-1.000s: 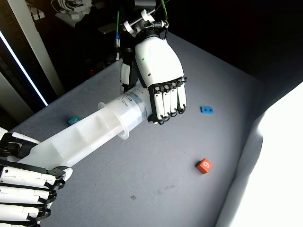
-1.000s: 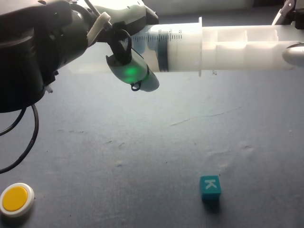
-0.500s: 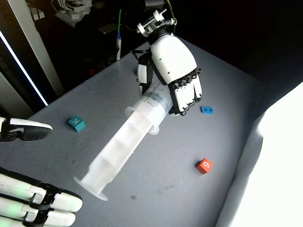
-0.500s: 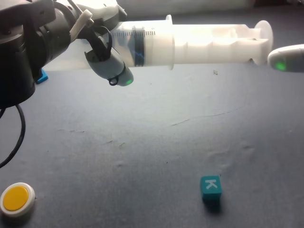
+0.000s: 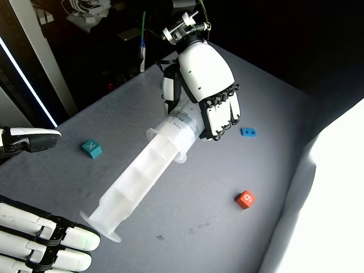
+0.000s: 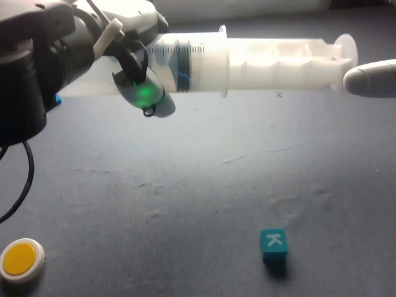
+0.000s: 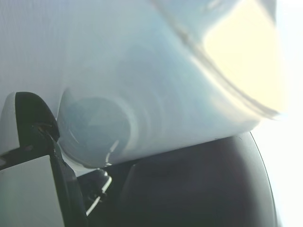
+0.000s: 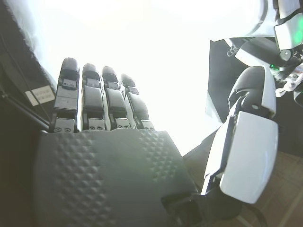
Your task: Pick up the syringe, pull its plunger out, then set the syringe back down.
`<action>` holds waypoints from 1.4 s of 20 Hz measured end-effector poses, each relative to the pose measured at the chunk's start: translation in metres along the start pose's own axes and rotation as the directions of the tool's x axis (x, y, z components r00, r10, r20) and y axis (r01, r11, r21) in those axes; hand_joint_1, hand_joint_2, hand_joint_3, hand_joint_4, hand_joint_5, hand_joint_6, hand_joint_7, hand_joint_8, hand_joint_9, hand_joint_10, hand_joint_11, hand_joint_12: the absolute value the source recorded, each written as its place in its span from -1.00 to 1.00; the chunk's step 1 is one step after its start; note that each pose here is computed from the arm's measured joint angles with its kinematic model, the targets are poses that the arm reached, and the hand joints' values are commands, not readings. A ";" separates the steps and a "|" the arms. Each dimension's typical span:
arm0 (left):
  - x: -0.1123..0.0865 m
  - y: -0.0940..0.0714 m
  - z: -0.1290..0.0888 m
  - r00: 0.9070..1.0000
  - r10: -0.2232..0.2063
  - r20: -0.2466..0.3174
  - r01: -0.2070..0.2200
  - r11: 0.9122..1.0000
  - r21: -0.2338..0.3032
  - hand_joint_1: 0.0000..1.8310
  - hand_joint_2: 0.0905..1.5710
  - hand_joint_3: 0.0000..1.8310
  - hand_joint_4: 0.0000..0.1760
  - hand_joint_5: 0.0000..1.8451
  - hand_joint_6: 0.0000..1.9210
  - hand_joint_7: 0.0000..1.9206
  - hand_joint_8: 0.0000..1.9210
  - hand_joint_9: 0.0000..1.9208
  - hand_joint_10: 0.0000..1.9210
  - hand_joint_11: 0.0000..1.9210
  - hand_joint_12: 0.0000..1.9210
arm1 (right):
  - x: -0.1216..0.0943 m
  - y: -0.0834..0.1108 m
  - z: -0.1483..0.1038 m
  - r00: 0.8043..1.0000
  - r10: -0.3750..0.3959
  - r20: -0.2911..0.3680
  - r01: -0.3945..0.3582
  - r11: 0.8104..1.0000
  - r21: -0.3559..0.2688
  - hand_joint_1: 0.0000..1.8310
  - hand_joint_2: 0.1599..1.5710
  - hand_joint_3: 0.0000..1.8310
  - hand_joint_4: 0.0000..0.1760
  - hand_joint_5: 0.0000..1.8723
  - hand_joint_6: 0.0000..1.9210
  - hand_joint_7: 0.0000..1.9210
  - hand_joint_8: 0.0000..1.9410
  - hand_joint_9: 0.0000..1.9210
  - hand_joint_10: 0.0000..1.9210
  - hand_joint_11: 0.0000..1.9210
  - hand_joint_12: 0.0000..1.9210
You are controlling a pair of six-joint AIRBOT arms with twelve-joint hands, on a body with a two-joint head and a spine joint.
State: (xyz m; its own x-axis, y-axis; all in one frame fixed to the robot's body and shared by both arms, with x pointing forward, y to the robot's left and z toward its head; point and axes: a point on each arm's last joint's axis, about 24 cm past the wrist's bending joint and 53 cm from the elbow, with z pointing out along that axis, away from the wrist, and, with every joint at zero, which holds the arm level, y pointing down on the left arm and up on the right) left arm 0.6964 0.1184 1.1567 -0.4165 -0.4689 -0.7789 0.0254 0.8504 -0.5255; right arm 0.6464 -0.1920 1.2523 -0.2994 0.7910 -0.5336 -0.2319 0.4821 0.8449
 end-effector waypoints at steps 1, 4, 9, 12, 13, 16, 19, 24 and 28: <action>0.004 0.003 -0.001 1.000 -0.001 0.000 0.001 1.000 0.001 0.21 0.62 -1.00 -0.75 -0.30 0.58 -0.29 0.54 -0.43 0.38 -0.63 0.67 | 0.001 0.000 0.000 1.000 -0.003 -0.001 0.003 1.000 -0.001 -0.48 -0.06 -0.99 -1.00 -1.00 -1.00 -0.98 -1.00 -0.96 -1.00 -1.00 -0.78; 0.017 0.012 -0.002 1.000 0.007 -0.022 -0.007 1.000 -0.006 0.22 0.62 -1.00 -0.87 -0.29 0.51 -0.29 0.59 -0.43 0.38 -0.64 0.67 | 0.005 -0.001 0.000 1.000 -0.018 -0.010 0.018 1.000 -0.005 -0.48 -0.06 -1.00 -1.00 -1.00 -1.00 -0.96 -1.00 -0.94 -1.00 -1.00 -0.72; 0.031 0.051 -0.004 0.999 -0.018 -0.030 0.015 0.997 -0.079 0.22 0.62 -1.00 -0.76 -0.28 0.53 -0.28 0.56 -0.43 0.44 -0.62 0.71 | 0.007 -0.001 -0.001 0.999 -0.032 -0.017 0.032 0.999 -0.008 -0.51 -0.03 -1.00 -1.00 -1.00 -1.00 -0.96 -1.00 -0.94 -1.00 -1.00 -0.76; 0.034 0.063 -0.004 1.000 -0.022 -0.018 0.020 0.995 -0.093 0.22 0.62 -1.00 -0.74 -0.29 0.54 -0.29 0.56 -0.44 0.38 -0.64 0.65 | 0.011 0.000 0.000 0.999 -0.040 -0.026 0.039 0.999 -0.013 -0.52 -0.03 -1.00 -1.00 -1.00 -1.00 -0.98 -1.00 -0.96 -1.00 -1.00 -0.81; 0.038 0.068 -0.005 0.999 -0.032 -0.021 0.029 0.994 -0.102 0.22 0.63 -1.00 -0.83 -0.31 0.62 -0.28 0.51 -0.43 0.32 -0.62 0.60 | 0.011 0.000 0.000 0.999 -0.041 -0.026 0.041 0.999 -0.014 -0.52 -0.04 -1.00 -1.00 -1.00 -1.00 -0.97 -1.00 -0.95 -1.00 -1.00 -0.76; 0.052 0.084 -0.009 0.998 -0.050 -0.044 0.043 0.990 -0.136 0.22 0.62 -1.00 -0.97 -0.31 0.53 -0.27 0.57 -0.42 0.31 -0.63 0.62 | 0.011 -0.001 -0.001 0.999 -0.042 -0.026 0.041 0.999 -0.011 -0.49 -0.04 -1.00 -1.00 -1.00 -1.00 -0.96 -1.00 -0.94 -1.00 -1.00 -0.71; 0.058 0.090 -0.013 0.997 -0.057 -0.050 0.049 0.988 -0.148 0.22 0.62 -1.00 -0.96 -0.30 0.50 -0.27 0.58 -0.42 0.33 -0.62 0.66 | 0.013 -0.002 -0.001 0.999 -0.042 -0.031 0.041 0.999 -0.008 -0.43 -0.06 -1.00 -1.00 -1.00 -1.00 -0.93 -0.99 -0.92 -0.99 -1.00 -0.69; 0.069 0.106 -0.019 0.995 -0.086 -0.055 0.076 0.982 -0.176 0.22 0.62 -1.00 -0.86 -0.31 0.55 -0.27 0.55 -0.41 0.29 -0.61 0.58 | 0.013 -0.001 0.000 0.998 -0.048 -0.032 0.047 0.999 -0.013 -0.48 -0.02 -0.99 -1.00 -1.00 -1.00 -0.96 -1.00 -0.95 -1.00 -1.00 -0.78; 0.076 0.116 -0.027 0.993 -0.108 -0.049 0.097 0.977 -0.188 0.21 0.64 -1.00 -0.96 -0.34 0.57 -0.29 0.60 -0.43 0.34 -0.61 0.61 | 0.016 -0.002 -0.001 0.998 -0.049 -0.038 0.049 0.999 -0.010 -0.47 -0.02 -1.00 -1.00 -1.00 -1.00 -0.97 -1.00 -0.95 -1.00 -1.00 -0.80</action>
State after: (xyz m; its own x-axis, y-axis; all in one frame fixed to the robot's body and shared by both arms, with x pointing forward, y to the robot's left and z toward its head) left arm 0.6436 0.1881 1.0454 -0.4606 -0.5458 -0.7000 -0.1865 0.8305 -0.5249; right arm 0.6418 -0.1808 1.2418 -0.3227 0.7513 -0.5756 -0.2559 0.5163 0.8173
